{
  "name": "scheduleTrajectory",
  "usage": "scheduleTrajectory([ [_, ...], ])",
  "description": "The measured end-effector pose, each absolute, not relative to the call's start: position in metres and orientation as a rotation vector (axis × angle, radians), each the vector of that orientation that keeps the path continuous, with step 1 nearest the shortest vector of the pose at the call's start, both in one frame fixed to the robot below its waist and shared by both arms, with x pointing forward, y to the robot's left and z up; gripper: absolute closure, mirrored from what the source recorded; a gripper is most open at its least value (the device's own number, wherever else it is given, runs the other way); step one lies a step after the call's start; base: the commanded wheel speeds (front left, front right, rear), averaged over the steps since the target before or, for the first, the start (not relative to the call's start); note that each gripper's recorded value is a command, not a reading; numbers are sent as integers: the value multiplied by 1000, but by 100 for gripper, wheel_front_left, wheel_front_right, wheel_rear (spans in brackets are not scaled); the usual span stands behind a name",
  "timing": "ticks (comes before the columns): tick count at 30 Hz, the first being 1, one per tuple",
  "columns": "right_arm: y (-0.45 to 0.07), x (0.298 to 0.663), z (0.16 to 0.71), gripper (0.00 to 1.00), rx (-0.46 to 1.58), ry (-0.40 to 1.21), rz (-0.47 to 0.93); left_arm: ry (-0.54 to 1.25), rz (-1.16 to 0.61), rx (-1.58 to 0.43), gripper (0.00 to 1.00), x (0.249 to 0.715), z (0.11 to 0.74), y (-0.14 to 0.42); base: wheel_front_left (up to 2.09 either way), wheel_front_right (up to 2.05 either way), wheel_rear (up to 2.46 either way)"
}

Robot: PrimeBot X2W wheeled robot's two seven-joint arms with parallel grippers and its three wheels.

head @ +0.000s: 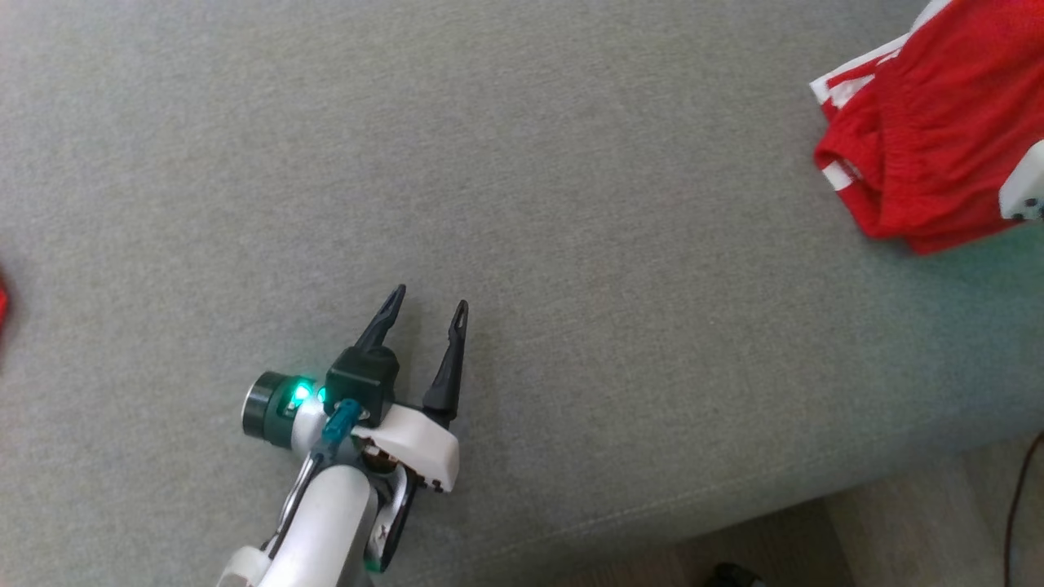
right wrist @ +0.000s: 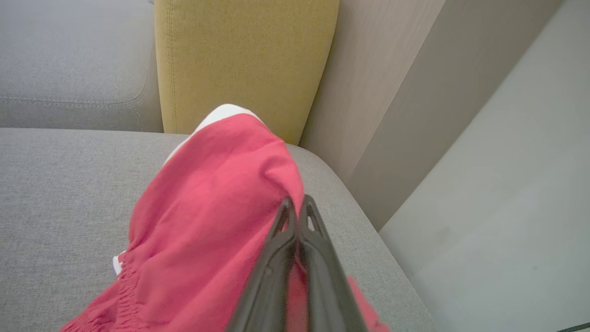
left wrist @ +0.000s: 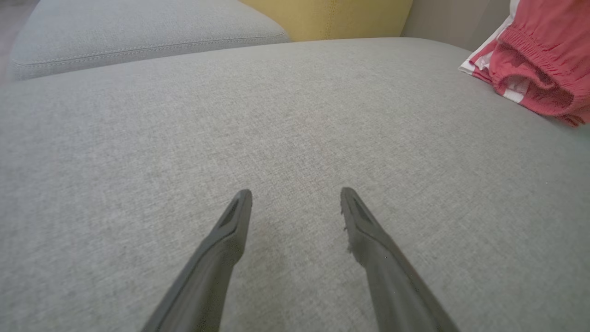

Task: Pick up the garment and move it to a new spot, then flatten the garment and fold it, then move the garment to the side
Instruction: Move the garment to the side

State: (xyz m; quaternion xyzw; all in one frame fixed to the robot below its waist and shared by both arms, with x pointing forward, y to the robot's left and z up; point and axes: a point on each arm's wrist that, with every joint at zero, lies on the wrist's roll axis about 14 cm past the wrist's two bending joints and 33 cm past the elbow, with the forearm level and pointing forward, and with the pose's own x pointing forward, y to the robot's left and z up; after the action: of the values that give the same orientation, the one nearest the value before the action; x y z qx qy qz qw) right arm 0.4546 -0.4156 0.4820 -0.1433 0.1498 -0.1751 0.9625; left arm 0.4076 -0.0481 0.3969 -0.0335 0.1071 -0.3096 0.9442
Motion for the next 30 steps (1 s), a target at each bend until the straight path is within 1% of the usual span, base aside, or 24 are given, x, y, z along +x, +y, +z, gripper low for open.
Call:
scheduleTrajectory([
  [3,-418,458,483,100,-308,306,-358,219,-621,-62,0,409,396,-44,0,0,0],
  [9,-429,450,486,100,-328,318,-387,215,-617,-66,0,410,398,-44,0,0,0],
  [10,-430,449,486,97,-324,316,-392,215,-617,-66,0,410,398,-44,0,0,0],
  [11,-430,449,486,60,-323,315,-394,215,-618,-66,0,410,398,-44,0,0,0],
  [12,-429,450,486,0,-325,313,-391,215,-617,-66,0,410,398,-44,0,0,0],
  [15,-416,461,491,0,-327,280,-364,215,-611,-65,0,410,398,-42,0,0,0],
  [19,-393,483,518,0,-348,164,-318,212,-592,-62,0,413,399,-37,0,0,0],
  [22,-373,492,529,0,-346,104,-283,204,-567,-60,0,416,402,-31,0,0,0],
  [28,-312,503,527,0,-292,38,-157,173,-493,-54,0,421,414,-13,0,0,0],
  [30,-302,503,525,0,-276,31,-139,167,-473,-52,0,422,416,-8,0,0,0],
])
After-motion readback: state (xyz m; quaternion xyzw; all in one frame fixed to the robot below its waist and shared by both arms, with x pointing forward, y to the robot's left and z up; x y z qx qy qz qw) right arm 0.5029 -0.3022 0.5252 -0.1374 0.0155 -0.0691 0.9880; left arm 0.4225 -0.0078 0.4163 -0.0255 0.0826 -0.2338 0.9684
